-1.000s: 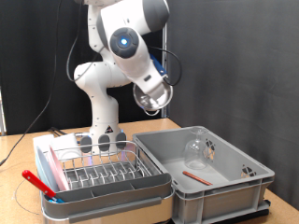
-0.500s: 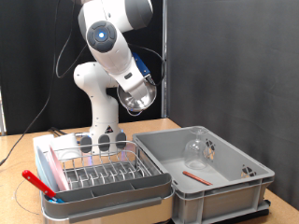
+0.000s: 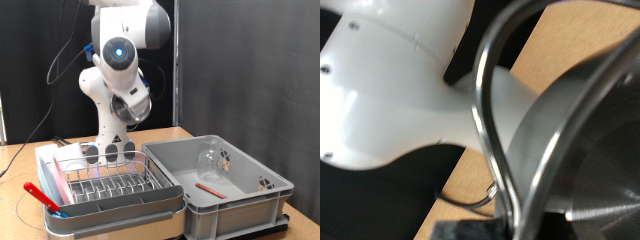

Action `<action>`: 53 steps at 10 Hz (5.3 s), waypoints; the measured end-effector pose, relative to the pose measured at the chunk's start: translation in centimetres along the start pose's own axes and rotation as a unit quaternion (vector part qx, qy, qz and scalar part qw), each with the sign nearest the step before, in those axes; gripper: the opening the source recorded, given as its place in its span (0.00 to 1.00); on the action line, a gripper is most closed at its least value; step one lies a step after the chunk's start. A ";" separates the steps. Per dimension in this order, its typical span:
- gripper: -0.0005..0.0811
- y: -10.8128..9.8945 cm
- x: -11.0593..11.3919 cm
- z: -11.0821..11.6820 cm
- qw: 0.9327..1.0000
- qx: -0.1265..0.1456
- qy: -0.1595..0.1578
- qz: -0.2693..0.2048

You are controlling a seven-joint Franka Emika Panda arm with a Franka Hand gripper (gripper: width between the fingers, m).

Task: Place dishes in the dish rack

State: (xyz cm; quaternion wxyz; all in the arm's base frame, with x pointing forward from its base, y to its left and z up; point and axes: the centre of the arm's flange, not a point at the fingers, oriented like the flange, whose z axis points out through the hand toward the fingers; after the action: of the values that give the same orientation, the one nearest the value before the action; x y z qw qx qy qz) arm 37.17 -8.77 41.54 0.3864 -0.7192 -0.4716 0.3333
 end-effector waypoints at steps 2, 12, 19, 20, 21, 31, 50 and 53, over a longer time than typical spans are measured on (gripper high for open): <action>0.05 2.5 -0.1 -0.1 1.000 0.005 -0.012 0.002; 0.05 11.7 1.2 2.5 0.998 0.015 -0.042 0.040; 0.19 13.6 1.9 3.7 0.998 0.028 -0.051 0.005; 0.35 13.7 1.9 3.9 0.998 0.031 -0.052 0.003; 0.35 13.8 2.0 4.0 0.998 0.034 -0.052 0.003; 0.99 14.2 2.1 3.8 0.999 0.026 -0.047 0.002; 0.99 6.3 -0.2 2.7 0.928 -0.310 0.205 -0.011; 0.99 8.2 0.0 4.4 0.910 -0.355 0.213 0.002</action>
State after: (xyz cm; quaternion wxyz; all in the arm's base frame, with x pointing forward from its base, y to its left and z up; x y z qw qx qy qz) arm 36.92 -9.78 32.33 0.1962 -0.8637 -0.4639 -0.0159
